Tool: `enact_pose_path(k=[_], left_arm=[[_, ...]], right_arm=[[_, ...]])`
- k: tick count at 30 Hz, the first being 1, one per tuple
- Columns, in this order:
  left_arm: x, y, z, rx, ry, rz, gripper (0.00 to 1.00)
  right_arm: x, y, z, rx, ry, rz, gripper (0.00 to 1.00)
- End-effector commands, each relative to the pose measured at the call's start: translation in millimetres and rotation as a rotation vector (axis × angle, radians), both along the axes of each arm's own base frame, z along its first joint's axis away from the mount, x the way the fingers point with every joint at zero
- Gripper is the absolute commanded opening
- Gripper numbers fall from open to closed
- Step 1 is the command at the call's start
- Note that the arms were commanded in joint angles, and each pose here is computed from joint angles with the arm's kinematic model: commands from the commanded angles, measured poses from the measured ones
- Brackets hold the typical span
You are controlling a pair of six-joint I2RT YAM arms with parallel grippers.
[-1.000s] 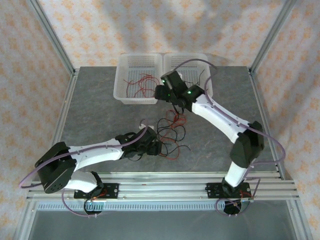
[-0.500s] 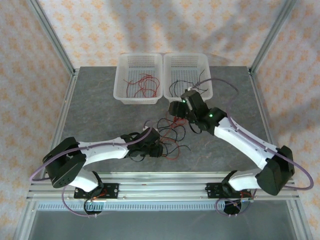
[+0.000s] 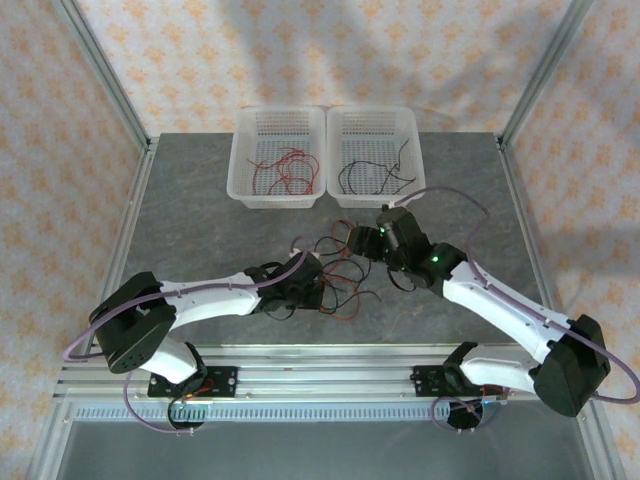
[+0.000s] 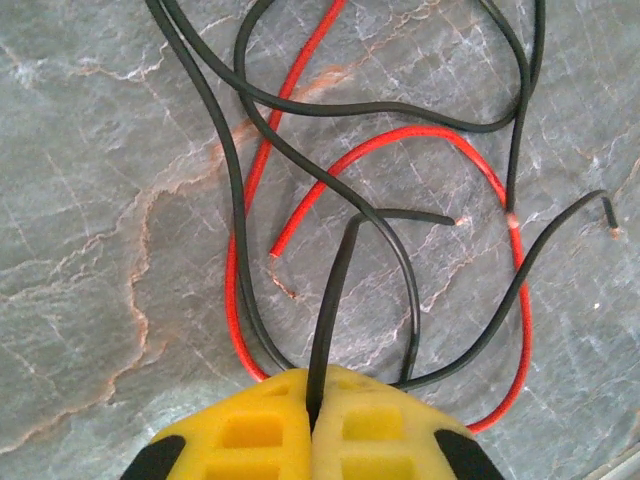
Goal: Untangle the cables
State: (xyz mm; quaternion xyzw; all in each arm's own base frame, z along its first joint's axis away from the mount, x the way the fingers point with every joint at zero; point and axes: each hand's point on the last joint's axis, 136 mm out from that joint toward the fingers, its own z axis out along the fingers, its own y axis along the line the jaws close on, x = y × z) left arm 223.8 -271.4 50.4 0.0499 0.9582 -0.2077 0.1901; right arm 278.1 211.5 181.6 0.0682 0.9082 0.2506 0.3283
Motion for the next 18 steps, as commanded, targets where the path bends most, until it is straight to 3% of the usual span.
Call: enact_pose_path(k=[1, 18], left_arm=[[10, -3, 13, -0.012, -0.041, 0.018, 0.00], [21, -7, 66, -0.068, -0.137, 0.030, 0.00]], right_arm=[[1, 1, 2, 0.054, -0.007, -0.023, 0.68], [-10, 31, -78, 0.122, 0.197, 0.043, 0.49]])
